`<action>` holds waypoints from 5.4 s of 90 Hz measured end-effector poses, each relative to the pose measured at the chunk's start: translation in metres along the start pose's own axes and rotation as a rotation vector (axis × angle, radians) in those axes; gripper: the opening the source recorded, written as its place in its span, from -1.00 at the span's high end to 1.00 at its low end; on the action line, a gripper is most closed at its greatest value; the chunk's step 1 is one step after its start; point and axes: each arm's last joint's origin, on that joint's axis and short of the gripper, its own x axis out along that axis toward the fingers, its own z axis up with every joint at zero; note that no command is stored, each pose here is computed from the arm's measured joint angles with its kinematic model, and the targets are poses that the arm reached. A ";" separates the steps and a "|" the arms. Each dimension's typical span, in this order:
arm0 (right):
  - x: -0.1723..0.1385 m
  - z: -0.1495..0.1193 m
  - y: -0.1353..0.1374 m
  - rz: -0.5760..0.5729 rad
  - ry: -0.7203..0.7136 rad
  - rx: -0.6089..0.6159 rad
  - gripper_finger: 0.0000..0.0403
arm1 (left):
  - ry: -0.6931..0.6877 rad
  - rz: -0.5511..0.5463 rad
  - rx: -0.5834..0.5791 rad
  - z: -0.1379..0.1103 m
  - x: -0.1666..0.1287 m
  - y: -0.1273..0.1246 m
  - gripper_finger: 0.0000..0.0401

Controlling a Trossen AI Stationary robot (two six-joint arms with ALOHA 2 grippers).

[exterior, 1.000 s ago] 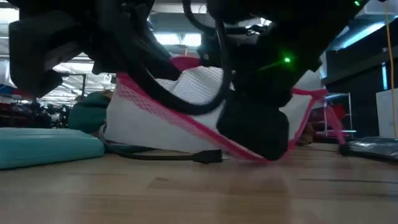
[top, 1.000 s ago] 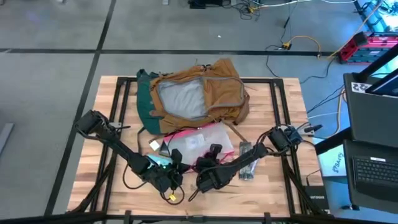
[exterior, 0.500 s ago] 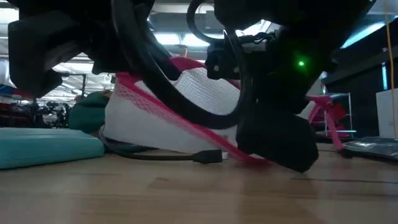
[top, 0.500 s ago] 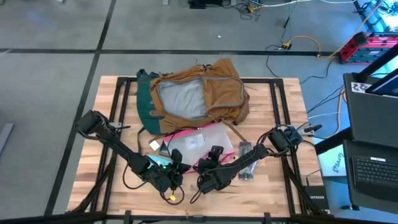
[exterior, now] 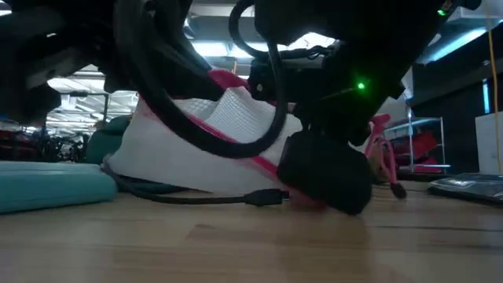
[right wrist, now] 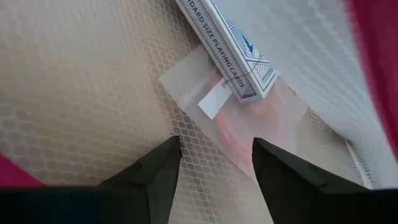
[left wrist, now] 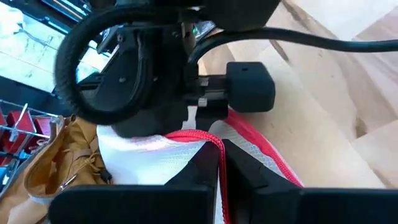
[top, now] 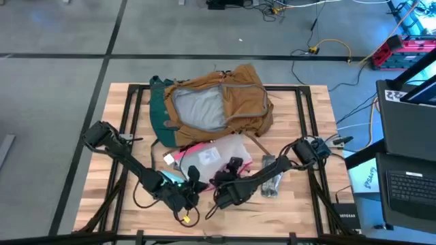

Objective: Unpack backpack
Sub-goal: Remove the pink earphones from the pink zipper pouch, then remove the blue playing cards from the pink zipper pouch

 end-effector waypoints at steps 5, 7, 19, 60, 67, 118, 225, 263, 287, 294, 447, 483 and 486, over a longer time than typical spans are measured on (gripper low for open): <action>0.001 0.001 0.000 -0.001 -0.009 0.002 0.10 | -0.001 -0.003 0.001 0.000 0.000 0.000 1.00; 0.001 0.002 0.000 -0.002 -0.012 0.004 0.11 | -0.002 -0.004 0.001 0.000 0.000 0.000 1.00; 0.002 0.004 0.000 -0.008 -0.033 0.014 0.17 | -0.004 -0.006 0.006 0.001 0.000 0.000 1.00; 0.019 0.014 -0.008 -0.025 -0.038 0.071 0.59 | -0.007 -0.018 0.011 0.000 0.000 -0.001 1.00; 0.022 0.014 -0.008 -0.014 -0.024 0.071 0.69 | -0.008 -0.022 0.012 0.001 0.000 -0.001 1.00; -0.006 0.007 0.007 -0.008 -0.032 -0.050 1.00 | -0.003 -0.024 0.006 0.000 0.001 0.000 1.00; -0.155 -0.029 0.011 0.007 0.065 0.070 1.00 | 0.016 -0.022 -0.021 -0.003 0.005 0.003 1.00; -0.158 -0.038 0.016 0.135 0.386 0.177 1.00 | 0.027 -0.027 -0.019 -0.005 0.005 0.003 1.00; -0.130 -0.067 0.026 0.062 0.509 0.194 0.98 | 0.027 -0.027 -0.023 -0.005 0.005 0.003 1.00; -0.121 -0.078 0.028 0.040 0.543 0.191 0.98 | 0.027 -0.027 -0.024 -0.005 0.005 0.003 1.00; -0.015 0.037 0.024 0.032 -0.121 0.432 0.10 | 0.017 -0.036 -0.018 -0.005 0.004 0.001 1.00; -0.015 0.039 0.028 0.034 -0.143 0.100 0.10 | 0.014 -0.062 -0.010 -0.005 0.004 0.001 1.00; -0.017 0.037 0.031 0.035 -0.148 0.073 0.10 | 0.005 -0.061 -0.015 -0.003 0.004 0.001 1.00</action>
